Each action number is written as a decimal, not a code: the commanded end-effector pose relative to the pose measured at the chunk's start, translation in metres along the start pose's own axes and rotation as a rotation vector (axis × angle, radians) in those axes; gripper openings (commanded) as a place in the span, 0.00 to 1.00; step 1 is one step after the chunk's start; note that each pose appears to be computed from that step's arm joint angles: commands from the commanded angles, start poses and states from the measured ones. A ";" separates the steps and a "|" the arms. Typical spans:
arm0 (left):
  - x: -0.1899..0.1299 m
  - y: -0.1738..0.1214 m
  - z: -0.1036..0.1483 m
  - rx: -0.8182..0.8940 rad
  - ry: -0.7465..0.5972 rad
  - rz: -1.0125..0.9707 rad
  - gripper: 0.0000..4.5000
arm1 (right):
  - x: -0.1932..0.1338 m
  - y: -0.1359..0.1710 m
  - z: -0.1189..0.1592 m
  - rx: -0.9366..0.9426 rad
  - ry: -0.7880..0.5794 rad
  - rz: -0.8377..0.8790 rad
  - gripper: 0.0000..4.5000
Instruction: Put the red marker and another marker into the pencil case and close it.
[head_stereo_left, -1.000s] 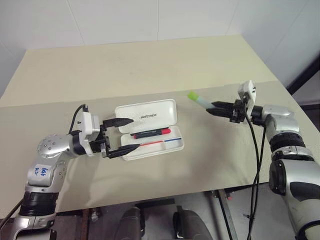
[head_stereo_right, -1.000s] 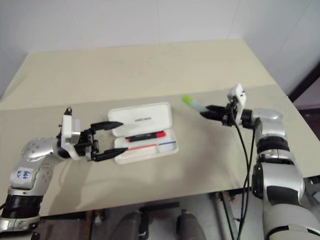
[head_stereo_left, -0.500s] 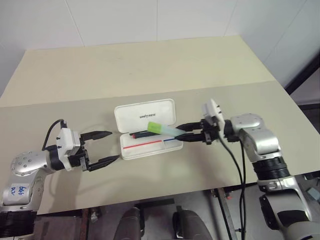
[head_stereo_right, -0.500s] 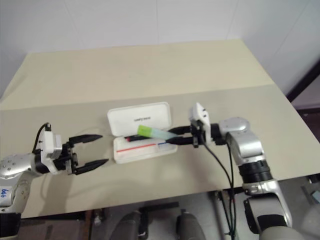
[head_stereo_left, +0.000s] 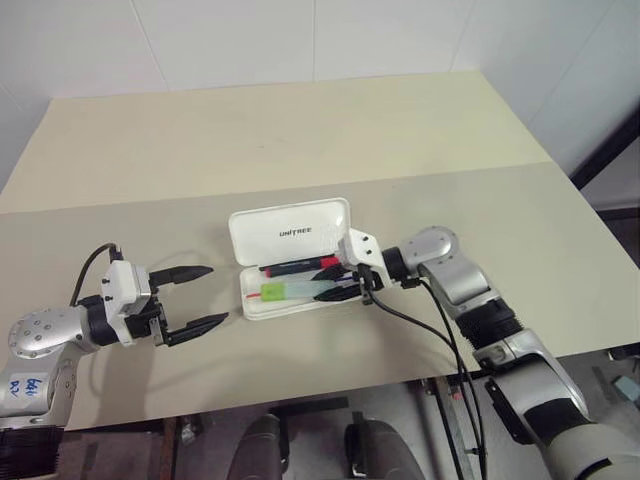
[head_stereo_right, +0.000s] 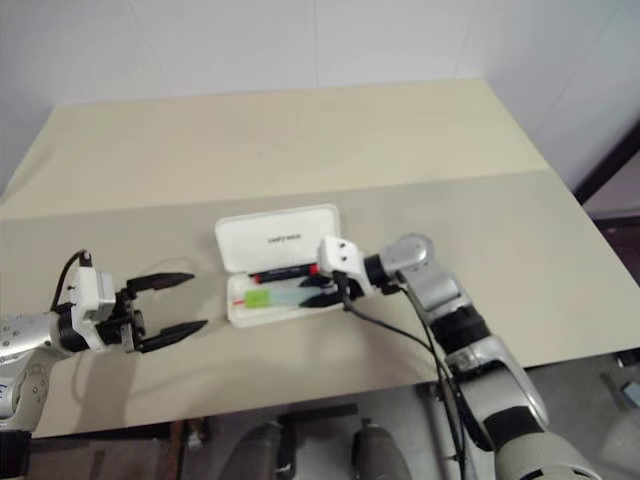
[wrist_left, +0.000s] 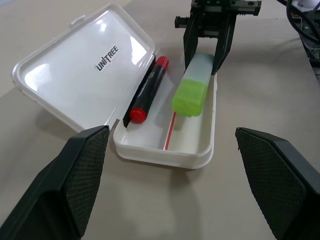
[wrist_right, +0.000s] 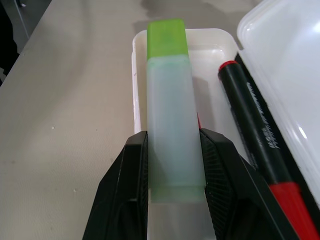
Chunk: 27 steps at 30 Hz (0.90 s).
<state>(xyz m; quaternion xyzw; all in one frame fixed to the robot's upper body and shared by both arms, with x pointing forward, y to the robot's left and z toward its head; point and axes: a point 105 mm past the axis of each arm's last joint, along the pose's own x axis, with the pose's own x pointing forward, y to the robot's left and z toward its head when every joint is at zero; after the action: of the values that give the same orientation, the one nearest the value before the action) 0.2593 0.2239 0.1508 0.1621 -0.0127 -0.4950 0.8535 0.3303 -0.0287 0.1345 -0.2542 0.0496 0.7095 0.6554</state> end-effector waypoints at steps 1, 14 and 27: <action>-0.004 0.001 0.008 0.028 -0.012 0.014 0.94 | 0.005 -0.004 0.011 -0.055 0.000 0.024 0.24; -0.004 0.001 0.012 0.033 -0.024 0.043 0.94 | 0.020 -0.012 0.020 -0.081 0.000 0.069 0.24; 0.001 0.005 0.014 0.040 -0.035 0.044 0.94 | 0.022 -0.014 0.034 -0.116 -0.037 0.074 0.97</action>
<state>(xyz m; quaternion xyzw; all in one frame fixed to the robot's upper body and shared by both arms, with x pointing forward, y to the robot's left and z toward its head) 0.2609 0.2221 0.1570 0.1674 -0.0231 -0.4792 0.8613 0.3345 0.0007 0.1383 -0.2743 0.0410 0.7358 0.6178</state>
